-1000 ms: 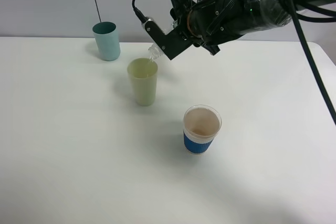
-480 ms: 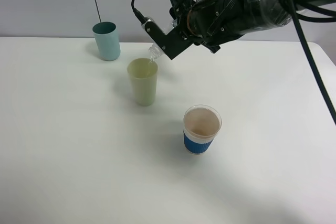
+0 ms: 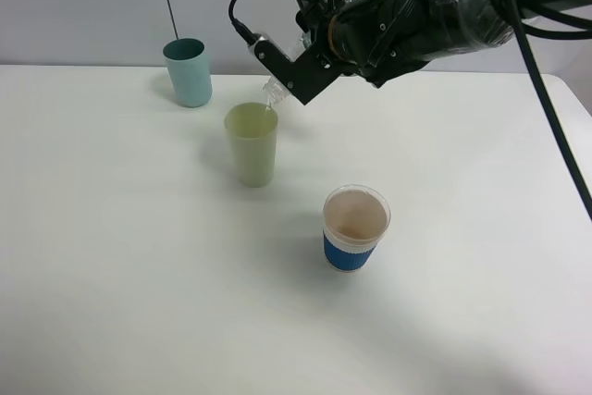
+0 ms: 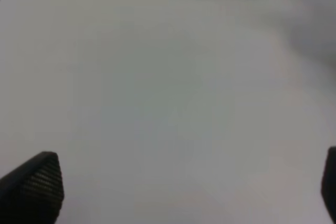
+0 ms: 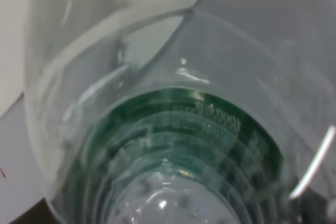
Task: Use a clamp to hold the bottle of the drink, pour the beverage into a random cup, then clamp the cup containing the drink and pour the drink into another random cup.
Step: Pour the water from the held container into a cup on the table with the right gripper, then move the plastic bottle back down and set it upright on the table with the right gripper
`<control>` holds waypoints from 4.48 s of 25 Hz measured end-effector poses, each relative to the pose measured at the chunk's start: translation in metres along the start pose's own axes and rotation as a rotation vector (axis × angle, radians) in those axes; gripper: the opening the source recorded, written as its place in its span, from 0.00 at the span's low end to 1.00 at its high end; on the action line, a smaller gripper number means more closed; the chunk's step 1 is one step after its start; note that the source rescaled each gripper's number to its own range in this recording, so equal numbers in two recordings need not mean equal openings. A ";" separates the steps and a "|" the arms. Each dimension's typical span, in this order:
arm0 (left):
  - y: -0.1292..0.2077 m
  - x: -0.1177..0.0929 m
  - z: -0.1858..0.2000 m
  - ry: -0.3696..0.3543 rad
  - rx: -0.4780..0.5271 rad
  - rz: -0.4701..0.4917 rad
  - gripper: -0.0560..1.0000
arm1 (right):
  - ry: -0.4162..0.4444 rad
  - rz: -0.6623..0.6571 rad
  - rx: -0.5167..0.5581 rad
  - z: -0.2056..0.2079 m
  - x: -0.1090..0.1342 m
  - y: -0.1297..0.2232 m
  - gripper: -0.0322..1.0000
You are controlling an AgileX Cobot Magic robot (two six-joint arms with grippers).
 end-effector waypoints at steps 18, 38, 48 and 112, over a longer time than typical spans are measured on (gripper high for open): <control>0.000 0.000 0.000 0.000 0.000 0.000 1.00 | 0.017 0.017 -0.023 0.003 -0.005 -0.009 0.03; 0.000 0.000 0.000 0.000 0.000 0.000 1.00 | 0.032 0.171 -0.049 0.005 -0.008 -0.017 0.03; 0.000 0.000 0.000 0.000 0.000 0.000 1.00 | 0.034 0.225 -0.048 0.005 -0.008 -0.017 0.03; 0.000 0.000 0.000 0.000 0.000 0.000 1.00 | -0.114 -1.934 -0.376 0.051 0.039 0.024 0.03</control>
Point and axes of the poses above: a point on each arm's last joint axis where the gripper is mounted, z pointing back along that axis away from the gripper, x along the wrist's bending axis when the last joint is at zero, y = z × x, the point moved 5 cm from there along -z, pointing out along that axis toward the gripper, and after that the axes turned 6 degrees about -z, right-handed, at the moved point
